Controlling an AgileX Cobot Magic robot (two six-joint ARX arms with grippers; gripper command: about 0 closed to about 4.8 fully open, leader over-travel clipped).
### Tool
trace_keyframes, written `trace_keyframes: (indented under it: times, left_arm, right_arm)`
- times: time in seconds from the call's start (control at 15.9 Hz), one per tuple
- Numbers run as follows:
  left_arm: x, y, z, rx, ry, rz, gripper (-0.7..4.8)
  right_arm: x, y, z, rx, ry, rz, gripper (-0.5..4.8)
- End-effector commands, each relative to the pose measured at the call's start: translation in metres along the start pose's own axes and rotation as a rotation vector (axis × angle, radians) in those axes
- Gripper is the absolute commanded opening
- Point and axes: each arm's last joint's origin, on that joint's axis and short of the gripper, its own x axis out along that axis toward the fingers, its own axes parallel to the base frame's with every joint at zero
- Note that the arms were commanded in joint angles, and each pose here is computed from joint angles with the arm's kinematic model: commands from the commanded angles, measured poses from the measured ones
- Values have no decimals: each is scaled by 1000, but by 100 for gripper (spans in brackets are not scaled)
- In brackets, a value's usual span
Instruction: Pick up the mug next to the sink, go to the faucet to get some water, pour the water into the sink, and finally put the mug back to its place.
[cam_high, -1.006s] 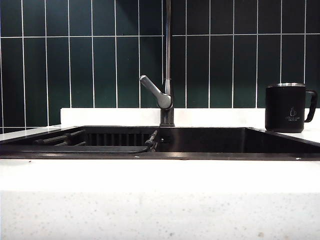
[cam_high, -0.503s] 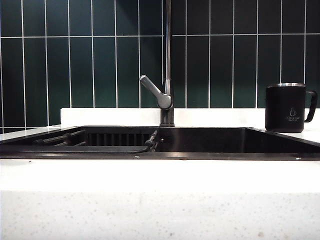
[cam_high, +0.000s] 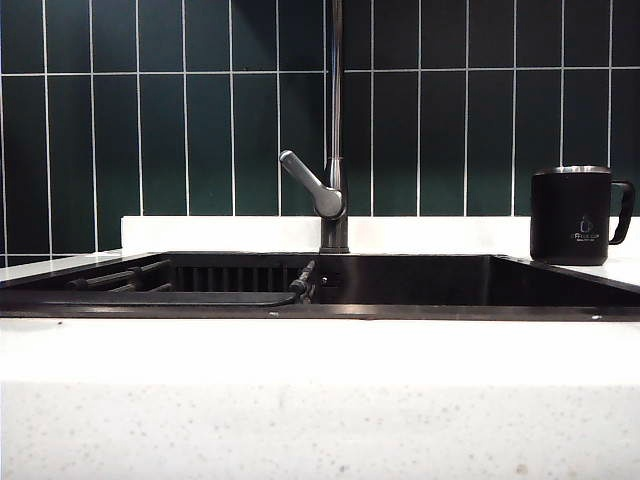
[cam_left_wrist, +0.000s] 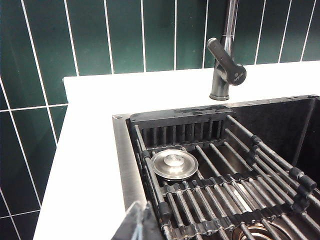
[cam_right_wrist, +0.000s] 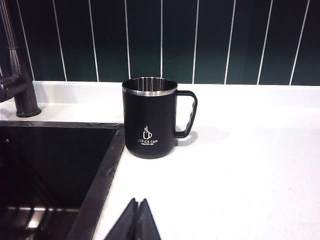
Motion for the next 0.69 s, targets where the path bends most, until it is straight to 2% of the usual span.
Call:
trace_keyframes:
  times: [0.06, 0.13, 0.38, 0.69]
  left_arm:
    - [0, 0, 2, 3, -13, -7, -6]
    - [0, 0, 2, 3, -13, -6, -5]
    - [0, 4, 2, 2, -9, 132, -6]
    - [0, 4, 2, 2, -9, 129, -6]
  right_arm:
    - [0, 0, -1, 4, -9, 1, -1]
    - [0, 0, -1, 4, -9, 1, -1]
    - [0, 0, -1, 4, -9, 1, -1]
    - [0, 0, -1, 4, -9, 1, -1]
